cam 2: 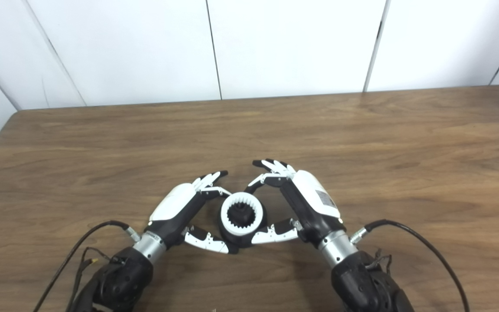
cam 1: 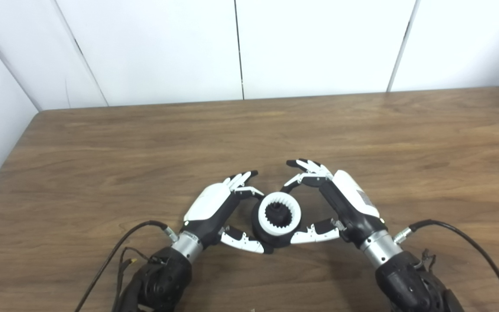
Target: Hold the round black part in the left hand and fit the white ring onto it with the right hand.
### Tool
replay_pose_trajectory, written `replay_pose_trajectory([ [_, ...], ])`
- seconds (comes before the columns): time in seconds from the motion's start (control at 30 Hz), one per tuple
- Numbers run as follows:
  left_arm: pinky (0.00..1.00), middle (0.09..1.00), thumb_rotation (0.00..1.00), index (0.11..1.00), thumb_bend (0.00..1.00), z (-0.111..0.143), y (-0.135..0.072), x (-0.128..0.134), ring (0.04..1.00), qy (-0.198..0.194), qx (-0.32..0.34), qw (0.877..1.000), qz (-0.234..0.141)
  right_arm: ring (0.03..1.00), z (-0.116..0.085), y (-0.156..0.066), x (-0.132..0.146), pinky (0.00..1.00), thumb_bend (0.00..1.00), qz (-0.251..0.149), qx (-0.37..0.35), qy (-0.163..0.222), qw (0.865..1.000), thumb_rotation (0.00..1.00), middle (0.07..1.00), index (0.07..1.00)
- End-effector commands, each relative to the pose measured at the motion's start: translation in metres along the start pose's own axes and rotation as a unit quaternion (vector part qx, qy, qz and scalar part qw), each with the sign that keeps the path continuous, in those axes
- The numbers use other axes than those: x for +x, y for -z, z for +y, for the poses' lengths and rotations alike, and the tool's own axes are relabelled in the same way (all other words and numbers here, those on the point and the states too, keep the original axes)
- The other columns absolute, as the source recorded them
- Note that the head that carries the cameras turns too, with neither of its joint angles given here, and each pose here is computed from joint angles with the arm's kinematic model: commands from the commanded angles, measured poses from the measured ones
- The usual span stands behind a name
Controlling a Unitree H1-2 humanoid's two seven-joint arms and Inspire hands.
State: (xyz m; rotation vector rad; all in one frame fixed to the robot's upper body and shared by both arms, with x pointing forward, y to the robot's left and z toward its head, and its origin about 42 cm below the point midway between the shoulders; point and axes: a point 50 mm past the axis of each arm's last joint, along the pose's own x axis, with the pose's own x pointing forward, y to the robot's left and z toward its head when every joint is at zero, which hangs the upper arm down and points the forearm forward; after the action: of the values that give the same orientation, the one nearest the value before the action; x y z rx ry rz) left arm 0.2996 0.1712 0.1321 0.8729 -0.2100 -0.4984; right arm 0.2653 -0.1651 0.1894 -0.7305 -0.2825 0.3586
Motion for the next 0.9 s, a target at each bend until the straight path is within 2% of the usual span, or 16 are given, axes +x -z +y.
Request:
replay_pose_trajectory([
  [0.0, 1.00, 1.000, 0.35, 0.643, 0.96, 0.012, -0.010, 0.008, 1.000, -0.020, 0.013, 0.999, -0.026, 0.962, -0.003, -0.010, 0.010, 1.00, 0.52, -0.035, -0.009, 0.014, 0.999, 0.15, 0.908, 0.491],
  [0.33, 1.00, 1.000, 0.37, 0.645, 0.96, 0.013, -0.012, 0.006, 1.000, -0.017, 0.014, 0.999, -0.024, 0.962, 0.000, -0.007, 0.020, 1.00, 0.52, -0.029, -0.014, 0.013, 0.999, 0.15, 0.910, 0.492],
  [0.87, 1.00, 1.000, 0.35, 0.640, 0.96, 0.016, -0.010, 0.005, 1.000, -0.018, 0.009, 0.999, -0.026, 0.959, -0.011, -0.006, 0.029, 1.00, 0.52, -0.030, -0.016, 0.027, 0.999, 0.15, 0.905, 0.492],
])
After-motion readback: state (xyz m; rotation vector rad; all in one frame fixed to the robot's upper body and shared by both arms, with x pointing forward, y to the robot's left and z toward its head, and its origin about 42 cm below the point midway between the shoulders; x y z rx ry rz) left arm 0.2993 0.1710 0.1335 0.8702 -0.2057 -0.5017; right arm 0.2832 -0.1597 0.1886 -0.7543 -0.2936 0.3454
